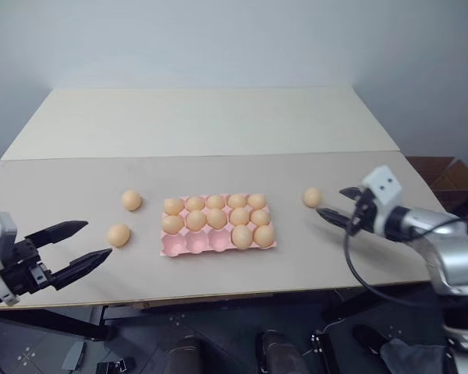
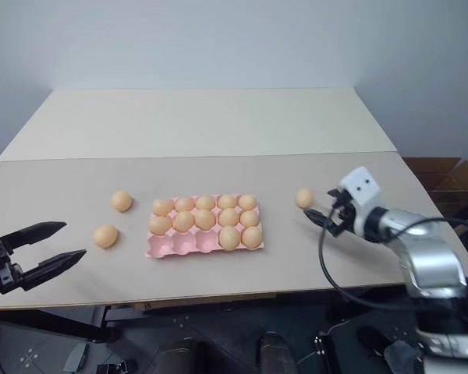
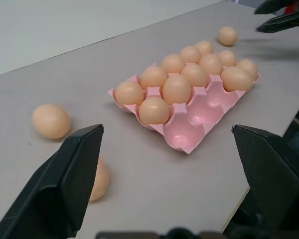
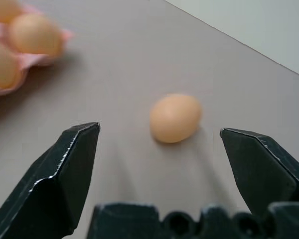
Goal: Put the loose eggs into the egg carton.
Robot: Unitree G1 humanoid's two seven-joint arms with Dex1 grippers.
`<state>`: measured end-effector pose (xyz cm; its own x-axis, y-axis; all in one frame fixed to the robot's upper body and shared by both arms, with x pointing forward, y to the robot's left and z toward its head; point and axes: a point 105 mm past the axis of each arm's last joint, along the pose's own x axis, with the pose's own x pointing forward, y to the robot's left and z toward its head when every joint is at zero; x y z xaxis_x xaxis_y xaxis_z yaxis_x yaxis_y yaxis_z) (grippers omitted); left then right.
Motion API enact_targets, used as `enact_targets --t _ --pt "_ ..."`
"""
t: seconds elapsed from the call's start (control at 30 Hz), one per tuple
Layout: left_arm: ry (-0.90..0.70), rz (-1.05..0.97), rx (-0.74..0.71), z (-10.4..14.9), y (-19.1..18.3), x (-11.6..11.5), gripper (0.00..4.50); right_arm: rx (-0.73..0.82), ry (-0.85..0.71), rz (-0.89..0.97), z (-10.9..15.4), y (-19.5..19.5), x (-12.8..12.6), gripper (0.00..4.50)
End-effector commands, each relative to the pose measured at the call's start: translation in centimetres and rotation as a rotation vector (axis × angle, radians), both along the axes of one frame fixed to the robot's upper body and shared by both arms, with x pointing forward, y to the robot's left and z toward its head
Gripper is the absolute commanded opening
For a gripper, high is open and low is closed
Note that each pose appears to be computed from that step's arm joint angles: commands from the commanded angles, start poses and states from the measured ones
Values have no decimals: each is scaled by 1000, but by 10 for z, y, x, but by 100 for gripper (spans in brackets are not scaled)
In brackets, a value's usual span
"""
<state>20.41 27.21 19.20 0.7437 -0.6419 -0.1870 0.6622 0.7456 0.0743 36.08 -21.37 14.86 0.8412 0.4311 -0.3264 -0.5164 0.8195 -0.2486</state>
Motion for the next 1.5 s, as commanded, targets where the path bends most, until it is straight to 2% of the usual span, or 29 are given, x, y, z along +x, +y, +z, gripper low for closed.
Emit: enact_targets --t 0.03,0.2,0.3,0.47,0.53,0.63,0.77,0.9,1.1,1.23,1.33,1.5 --pt "-31 -29 16 8 -6 1 450 -23 12 -124 -5 -5 22 448" --pt "-37 -36 19 9 -9 1 450 -23 77 -202 -25 2 44 448" --pt "-40 -37 23 10 -9 1 450 -14 76 -241 -29 2 51 389" --pt "-47 -38 29 11 -10 -2 450 5 11 -191 -10 11 47 227" --pt "-47 -39 31 11 -10 -3 450 7 -27 -154 3 18 41 205" --pt "-47 -43 31 11 -11 -4 450 19 -79 -26 23 49 22 205" --pt "-42 -56 31 10 -14 -4 450 63 -98 260 37 121 -21 205" --pt "-38 -64 32 9 -15 -1 450 114 -50 461 28 173 -57 205" --pt "-31 -71 45 7 -16 0 450 52 12 548 -2 208 -72 205" --pt "-31 -69 49 7 -17 -1 450 16 36 566 -8 212 -74 338" --pt "-33 -66 52 8 -16 0 450 21 -7 549 4 207 -71 441" --pt "-35 -57 54 7 -14 2 450 88 -96 526 42 174 -69 446"
